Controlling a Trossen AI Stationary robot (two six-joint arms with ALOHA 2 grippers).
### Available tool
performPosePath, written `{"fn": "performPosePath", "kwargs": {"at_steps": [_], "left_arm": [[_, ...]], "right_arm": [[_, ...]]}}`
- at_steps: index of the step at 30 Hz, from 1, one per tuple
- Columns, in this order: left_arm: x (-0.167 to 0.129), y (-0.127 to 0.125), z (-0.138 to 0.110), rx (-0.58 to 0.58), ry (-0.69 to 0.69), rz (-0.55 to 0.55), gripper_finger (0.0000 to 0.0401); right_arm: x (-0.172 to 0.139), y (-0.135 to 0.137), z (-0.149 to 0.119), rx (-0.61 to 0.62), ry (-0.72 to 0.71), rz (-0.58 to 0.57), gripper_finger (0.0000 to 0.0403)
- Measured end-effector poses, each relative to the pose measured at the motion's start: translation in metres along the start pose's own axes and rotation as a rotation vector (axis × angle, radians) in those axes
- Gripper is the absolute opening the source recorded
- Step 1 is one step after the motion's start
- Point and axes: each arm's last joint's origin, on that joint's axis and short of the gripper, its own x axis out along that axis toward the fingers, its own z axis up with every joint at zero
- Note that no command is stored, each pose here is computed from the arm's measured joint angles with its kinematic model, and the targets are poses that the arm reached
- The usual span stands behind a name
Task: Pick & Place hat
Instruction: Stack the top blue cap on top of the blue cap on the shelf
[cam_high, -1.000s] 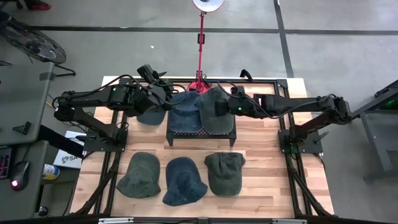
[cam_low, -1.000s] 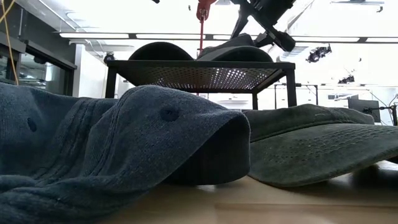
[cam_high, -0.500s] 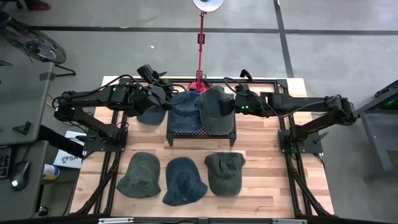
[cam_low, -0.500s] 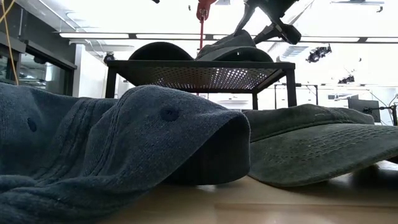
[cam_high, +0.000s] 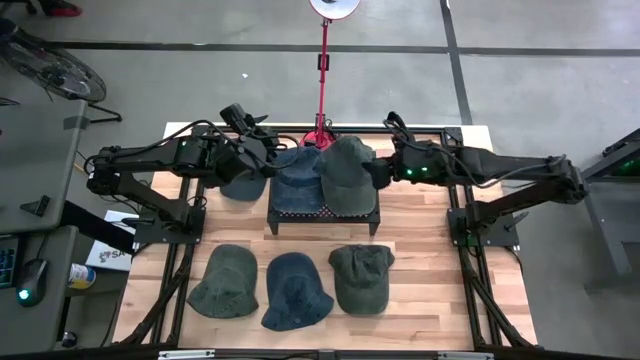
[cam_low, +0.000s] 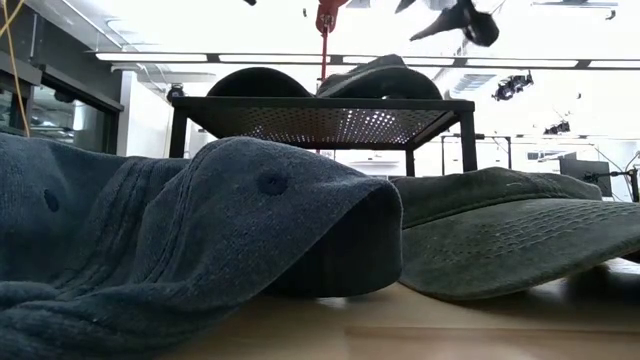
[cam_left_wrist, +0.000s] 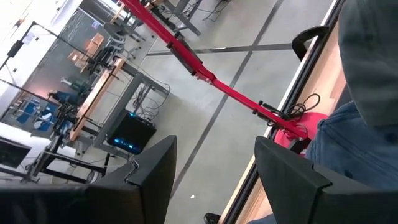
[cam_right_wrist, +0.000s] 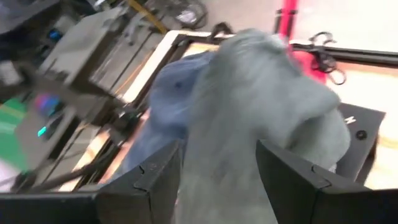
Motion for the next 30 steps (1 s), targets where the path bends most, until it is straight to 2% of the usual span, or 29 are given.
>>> {"fn": "performPosePath", "kwargs": {"at_steps": [4, 10, 14, 17, 30], "left_arm": [[-0.002, 0.003, -0.003, -0.063, 0.012, 0.006, 0.0211], [-0.001, 0.013, -0.015, -0.229, 0.069, -0.014, 0.0211], [0.01, 0.024, -0.027, -0.338, 0.172, -0.051, 0.0211], [0.022, 0.031, -0.037, -0.379, 0.267, -0.083, 0.0211], [0.064, 0.072, -0.069, -0.515, 0.507, -0.307, 0.0211]], "right_arm": [[-0.021, 0.0, 0.0, -0.033, 0.009, 0.056, 0.02], [-0.056, -0.002, 0.003, -0.062, -0.012, 0.148, 0.02], [-0.075, -0.003, 0.001, -0.092, -0.012, 0.203, 0.02], [-0.087, -0.003, -0.001, -0.132, -0.016, 0.246, 0.02], [-0.102, -0.002, -0.012, -0.195, 0.003, 0.276, 0.02]]}}
